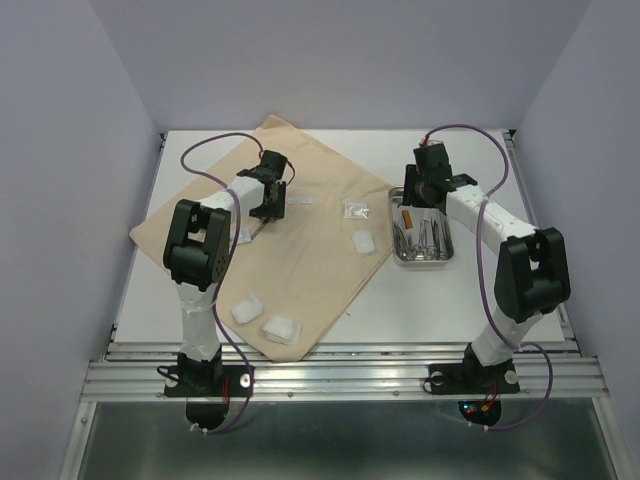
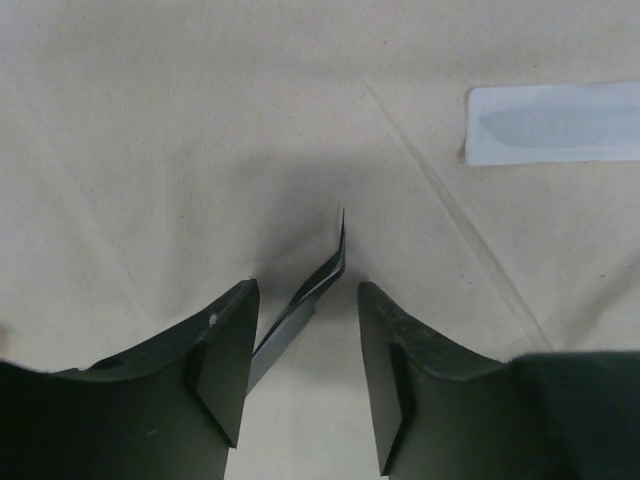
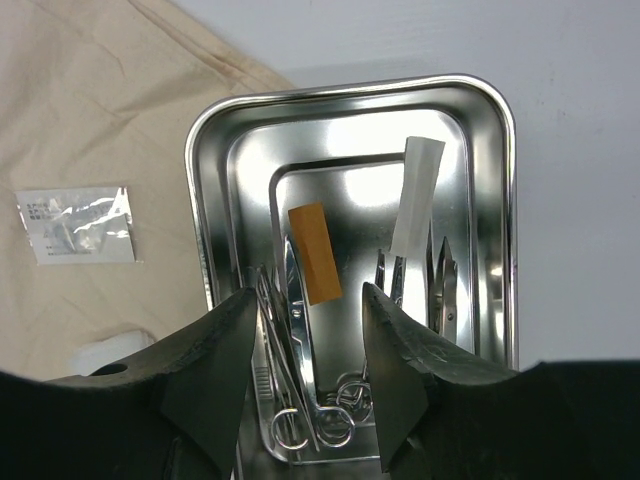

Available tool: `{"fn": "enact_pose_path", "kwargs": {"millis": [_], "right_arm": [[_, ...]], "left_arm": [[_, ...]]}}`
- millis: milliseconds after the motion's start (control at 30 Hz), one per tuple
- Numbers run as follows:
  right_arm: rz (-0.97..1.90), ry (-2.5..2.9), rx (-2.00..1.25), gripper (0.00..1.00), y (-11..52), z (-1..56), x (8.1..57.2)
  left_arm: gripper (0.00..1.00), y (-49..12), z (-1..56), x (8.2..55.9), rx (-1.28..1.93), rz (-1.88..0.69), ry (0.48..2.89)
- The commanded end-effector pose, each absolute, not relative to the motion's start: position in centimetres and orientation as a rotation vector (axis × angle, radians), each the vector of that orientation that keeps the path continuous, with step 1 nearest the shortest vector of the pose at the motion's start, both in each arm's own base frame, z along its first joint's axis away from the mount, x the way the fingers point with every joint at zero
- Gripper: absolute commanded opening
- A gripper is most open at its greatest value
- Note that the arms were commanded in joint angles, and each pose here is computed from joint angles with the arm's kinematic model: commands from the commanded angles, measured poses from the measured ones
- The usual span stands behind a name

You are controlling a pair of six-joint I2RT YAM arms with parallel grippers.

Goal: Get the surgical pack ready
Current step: Place the medical item in the container, then adjust the medical item in the surgical kit.

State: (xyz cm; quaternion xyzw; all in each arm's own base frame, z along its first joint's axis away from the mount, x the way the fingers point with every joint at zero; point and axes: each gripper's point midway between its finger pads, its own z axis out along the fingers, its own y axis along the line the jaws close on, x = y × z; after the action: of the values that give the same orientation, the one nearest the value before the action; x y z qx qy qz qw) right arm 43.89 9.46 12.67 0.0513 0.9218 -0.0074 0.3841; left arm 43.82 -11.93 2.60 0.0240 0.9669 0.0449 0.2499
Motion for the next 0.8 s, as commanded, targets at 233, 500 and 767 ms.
{"fn": "enact_pose_path", "kwargs": {"millis": [233,500,767], "right_arm": [[0.023,2.306,0.143,0.52,9.9,14.6,43.3],[0.057,2.297,0.149,0.52,10.3,15.2,43.2],[0.058,2.302,0.145,0.52,10.1,15.2,42.4]], "left_arm": [[0.15,-13.3,5.8,45.0,0.036,0.028,2.58],[0.0,-14.6,6.8,44.2,-0.024,-0.052,2.595],[0.0,-16.1,10.9,42.4,-0.227,-0.174,2.533]]}}
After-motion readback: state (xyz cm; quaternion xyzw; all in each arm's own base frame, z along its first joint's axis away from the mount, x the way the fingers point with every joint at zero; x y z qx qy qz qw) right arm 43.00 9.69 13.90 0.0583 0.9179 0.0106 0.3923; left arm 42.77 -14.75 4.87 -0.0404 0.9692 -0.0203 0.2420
